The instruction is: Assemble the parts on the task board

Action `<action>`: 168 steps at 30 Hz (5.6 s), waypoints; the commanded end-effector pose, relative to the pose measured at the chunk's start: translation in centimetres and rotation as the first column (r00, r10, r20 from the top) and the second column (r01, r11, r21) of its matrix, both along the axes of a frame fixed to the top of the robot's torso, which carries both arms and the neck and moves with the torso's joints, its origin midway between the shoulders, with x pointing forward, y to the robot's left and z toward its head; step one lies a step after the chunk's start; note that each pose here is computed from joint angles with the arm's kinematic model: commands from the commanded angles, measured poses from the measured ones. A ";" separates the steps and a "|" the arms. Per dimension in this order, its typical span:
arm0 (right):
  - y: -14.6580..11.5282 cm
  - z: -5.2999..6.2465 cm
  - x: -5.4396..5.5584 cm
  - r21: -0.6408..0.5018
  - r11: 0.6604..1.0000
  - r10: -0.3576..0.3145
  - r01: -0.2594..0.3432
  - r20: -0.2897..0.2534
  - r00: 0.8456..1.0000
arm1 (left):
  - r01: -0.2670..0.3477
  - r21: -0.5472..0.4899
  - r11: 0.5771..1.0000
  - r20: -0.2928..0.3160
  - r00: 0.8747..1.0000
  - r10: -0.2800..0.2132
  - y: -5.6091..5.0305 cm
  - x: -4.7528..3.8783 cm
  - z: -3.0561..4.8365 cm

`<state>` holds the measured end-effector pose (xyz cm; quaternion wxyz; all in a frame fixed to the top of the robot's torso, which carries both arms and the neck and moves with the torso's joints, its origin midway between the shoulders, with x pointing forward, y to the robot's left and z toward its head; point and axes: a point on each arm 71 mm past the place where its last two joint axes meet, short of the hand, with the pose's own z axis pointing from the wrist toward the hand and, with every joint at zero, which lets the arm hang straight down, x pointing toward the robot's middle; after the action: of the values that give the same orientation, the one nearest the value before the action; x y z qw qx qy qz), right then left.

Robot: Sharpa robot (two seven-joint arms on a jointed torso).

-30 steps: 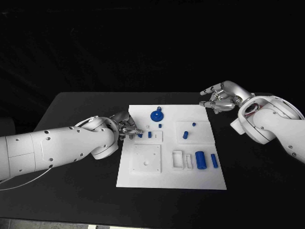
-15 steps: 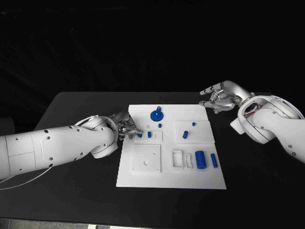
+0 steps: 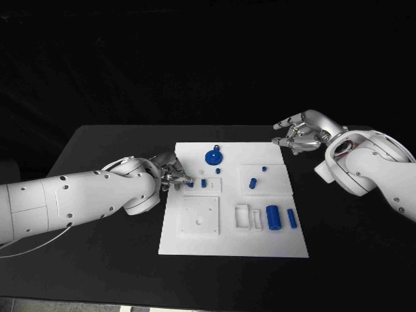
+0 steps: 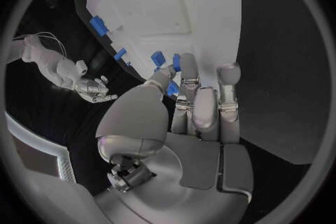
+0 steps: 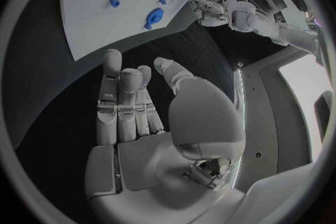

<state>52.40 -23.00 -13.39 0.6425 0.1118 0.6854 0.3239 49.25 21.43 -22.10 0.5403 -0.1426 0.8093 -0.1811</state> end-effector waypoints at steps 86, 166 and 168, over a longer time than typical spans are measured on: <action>0.4 -0.2 -0.1 0.005 1.000 0.015 -0.015 0.001 1.000 | 0.067 0.083 0.994 -0.039 0.997 -0.063 -1.9 0.20 -0.65; 0.6 -0.8 -0.1 0.004 1.000 0.017 -0.017 -0.009 1.000 | 0.027 0.060 0.998 -0.020 0.999 -0.026 -1.5 0.78 -0.21; 0.6 -0.8 -0.1 0.004 1.000 0.018 -0.018 -0.009 1.000 | 0.025 0.058 0.998 -0.018 1.000 -0.024 -1.5 0.80 -0.15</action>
<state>52.32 -22.56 -14.16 0.6364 0.1135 0.6891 0.3275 50.09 20.05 -22.33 0.5348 -0.1151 0.8220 -0.1586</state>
